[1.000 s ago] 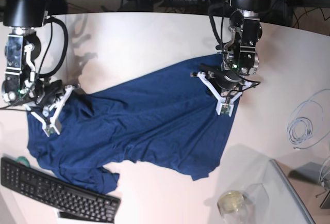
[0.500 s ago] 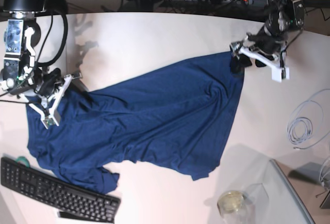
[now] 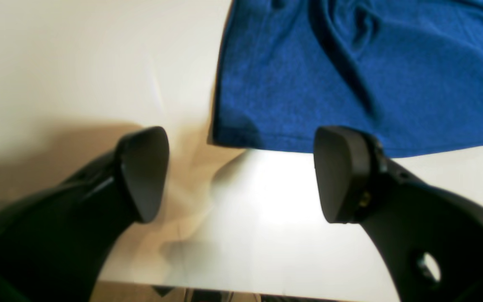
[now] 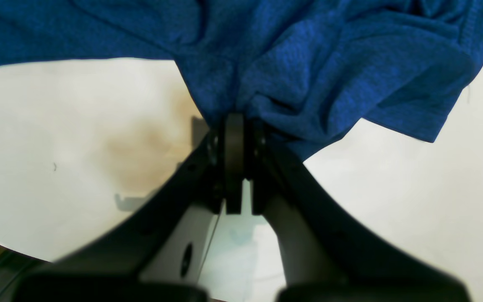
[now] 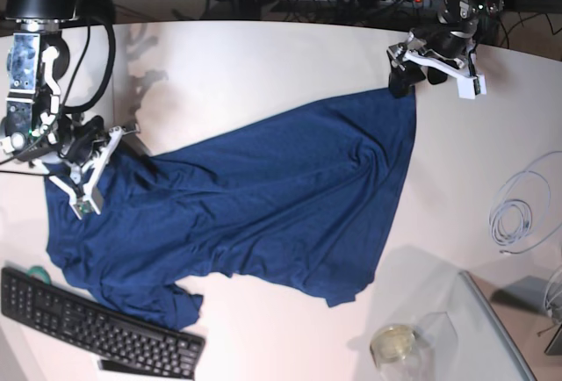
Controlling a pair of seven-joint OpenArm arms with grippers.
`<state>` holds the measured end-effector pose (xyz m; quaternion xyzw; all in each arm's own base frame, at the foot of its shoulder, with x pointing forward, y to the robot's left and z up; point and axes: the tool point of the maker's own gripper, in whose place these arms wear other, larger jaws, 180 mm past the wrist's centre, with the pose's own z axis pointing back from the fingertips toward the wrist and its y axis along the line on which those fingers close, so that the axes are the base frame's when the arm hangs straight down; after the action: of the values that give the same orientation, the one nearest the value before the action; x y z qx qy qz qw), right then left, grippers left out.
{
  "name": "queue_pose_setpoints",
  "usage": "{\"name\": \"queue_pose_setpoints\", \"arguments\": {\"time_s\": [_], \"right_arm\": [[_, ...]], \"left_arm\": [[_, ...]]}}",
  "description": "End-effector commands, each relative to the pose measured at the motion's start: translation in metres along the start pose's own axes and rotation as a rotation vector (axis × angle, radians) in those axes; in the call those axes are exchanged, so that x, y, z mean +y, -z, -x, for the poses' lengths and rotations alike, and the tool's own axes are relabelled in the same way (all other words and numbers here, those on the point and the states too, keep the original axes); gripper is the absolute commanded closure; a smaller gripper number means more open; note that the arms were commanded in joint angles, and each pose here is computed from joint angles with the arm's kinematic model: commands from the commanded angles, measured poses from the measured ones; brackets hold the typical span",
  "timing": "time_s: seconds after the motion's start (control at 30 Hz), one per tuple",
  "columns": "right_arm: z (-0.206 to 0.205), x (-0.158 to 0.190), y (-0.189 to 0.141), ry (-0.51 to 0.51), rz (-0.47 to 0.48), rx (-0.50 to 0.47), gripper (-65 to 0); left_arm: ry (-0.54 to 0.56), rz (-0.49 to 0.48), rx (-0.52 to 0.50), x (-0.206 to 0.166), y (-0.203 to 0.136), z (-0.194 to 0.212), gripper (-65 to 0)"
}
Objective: Layout the t-shirt on the table in an organized manner, then fold the t-shirt properly
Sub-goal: 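Lift the shirt high with both grippers and lay it back down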
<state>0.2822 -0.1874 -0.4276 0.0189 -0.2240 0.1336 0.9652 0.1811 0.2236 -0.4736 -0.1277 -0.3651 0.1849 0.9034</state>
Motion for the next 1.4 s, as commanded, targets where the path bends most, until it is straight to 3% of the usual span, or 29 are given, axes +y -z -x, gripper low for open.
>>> {"name": "queue_pose_setpoints", "arguments": {"time_s": [0.0,0.27,0.33,0.43,0.53,0.57,0.7,0.87,0.97,1.1,1.23,1.37], "right_arm": [[-0.015,-0.006,-0.006,-0.005,0.015,-0.049,-0.6],[-0.015,-0.006,-0.006,-0.005,0.015,-0.049,-0.6],[-0.015,-0.006,-0.006,-0.005,0.015,-0.049,-0.6],[-0.015,-0.006,-0.006,-0.005,0.015,-0.049,-0.6],[-0.014,-0.006,-0.006,-0.004,0.014,-0.046,-0.6],[-0.009,-0.005,-0.005,-0.003,0.012,-0.034,-0.6],[0.006,0.0,-0.007,-0.008,0.008,-0.014,-0.6],[0.019,0.008,-0.021,-0.035,0.017,-0.022,-0.6],[0.011,0.004,-0.022,-0.039,0.026,-0.038,-0.6],[-0.028,-0.022,-0.014,-0.031,0.051,-0.067,-0.6],[-0.081,-0.059,0.009,0.037,0.047,-0.076,-0.6],[-0.15,-0.104,0.015,0.119,0.045,-0.178,-0.6]], "left_arm": [[-0.002,0.007,-0.028,0.0,0.002,-0.01,-51.2],[-0.071,0.008,0.013,-0.002,0.029,0.003,-50.8],[-0.066,0.033,0.035,-0.014,0.033,0.011,-47.9],[-0.046,0.066,0.067,-0.027,0.036,0.022,-31.3],[-0.044,0.068,0.07,-0.028,0.036,0.023,-4.8],[-0.043,0.067,0.067,-0.027,0.034,0.022,0.0],[0.04,0.074,0.068,-0.023,0.02,0.0,0.0],[0.117,0.029,-0.052,-0.013,-0.009,-0.073,0.0],[0.164,0.039,-0.099,-0.023,-0.003,-0.124,0.0],[0.171,0.078,-0.109,-0.046,0.029,-0.17,0.0],[0.298,0.095,-0.088,-0.093,0.081,-0.2,0.0],[0.392,0.119,-0.106,-0.15,0.13,-0.233,0.0]]}}
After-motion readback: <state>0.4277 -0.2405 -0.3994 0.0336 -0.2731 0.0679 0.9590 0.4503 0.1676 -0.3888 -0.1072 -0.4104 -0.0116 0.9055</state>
